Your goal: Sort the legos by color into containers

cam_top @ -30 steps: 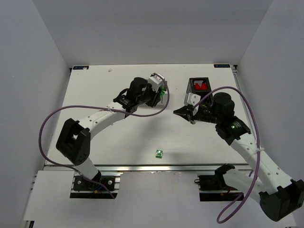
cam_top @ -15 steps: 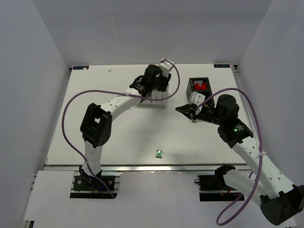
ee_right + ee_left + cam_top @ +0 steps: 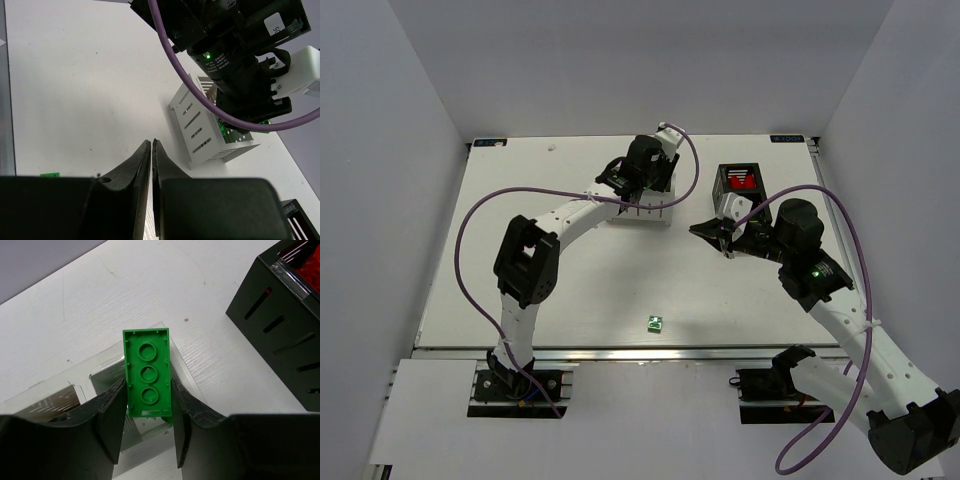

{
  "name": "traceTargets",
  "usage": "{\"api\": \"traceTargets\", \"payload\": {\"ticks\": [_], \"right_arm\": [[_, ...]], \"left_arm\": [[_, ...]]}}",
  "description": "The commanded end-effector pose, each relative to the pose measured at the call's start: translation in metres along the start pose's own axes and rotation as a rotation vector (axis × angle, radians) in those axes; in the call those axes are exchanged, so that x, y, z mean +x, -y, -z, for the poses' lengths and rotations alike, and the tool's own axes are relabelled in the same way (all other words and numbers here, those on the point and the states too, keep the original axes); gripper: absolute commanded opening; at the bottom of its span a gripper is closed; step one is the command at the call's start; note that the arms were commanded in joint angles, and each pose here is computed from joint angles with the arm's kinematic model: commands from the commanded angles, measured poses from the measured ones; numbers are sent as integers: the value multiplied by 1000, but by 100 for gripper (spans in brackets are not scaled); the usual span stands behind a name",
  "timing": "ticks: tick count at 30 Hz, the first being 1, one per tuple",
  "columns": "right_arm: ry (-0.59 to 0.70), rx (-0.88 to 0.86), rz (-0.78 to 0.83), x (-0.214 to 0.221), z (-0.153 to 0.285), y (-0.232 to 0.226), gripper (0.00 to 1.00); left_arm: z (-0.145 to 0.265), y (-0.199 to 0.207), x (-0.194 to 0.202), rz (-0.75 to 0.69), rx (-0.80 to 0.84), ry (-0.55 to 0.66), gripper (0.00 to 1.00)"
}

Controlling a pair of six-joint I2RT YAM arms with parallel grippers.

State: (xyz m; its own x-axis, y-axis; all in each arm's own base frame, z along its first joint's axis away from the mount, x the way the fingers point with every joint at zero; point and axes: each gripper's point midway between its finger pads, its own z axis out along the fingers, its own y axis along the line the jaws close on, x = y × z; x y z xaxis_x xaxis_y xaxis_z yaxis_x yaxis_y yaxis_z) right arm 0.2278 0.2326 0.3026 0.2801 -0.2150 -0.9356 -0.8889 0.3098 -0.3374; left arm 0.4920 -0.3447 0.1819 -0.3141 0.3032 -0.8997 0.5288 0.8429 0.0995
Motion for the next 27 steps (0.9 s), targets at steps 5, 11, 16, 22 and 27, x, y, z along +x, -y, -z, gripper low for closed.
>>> {"api": "traceTargets", "payload": {"ticks": [5, 11, 16, 22, 27], "right_arm": [[18, 19, 9, -2, 1, 4, 12], [16, 22, 11, -1, 1, 5, 15], [13, -63, 20, 8, -1, -8, 51], [29, -444, 15, 43, -3, -73, 89], [-11, -543, -36, 64, -18, -99, 89]], "left_arm": [[10, -9, -17, 4, -40, 21, 55], [15, -11, -22, 6, -44, 25, 59], [53, -12, -49, 50, -26, 90, 63], [145, -11, -51, 148, 31, 213, 98], [199, -23, -34, 209, -3, 323, 98]]}}
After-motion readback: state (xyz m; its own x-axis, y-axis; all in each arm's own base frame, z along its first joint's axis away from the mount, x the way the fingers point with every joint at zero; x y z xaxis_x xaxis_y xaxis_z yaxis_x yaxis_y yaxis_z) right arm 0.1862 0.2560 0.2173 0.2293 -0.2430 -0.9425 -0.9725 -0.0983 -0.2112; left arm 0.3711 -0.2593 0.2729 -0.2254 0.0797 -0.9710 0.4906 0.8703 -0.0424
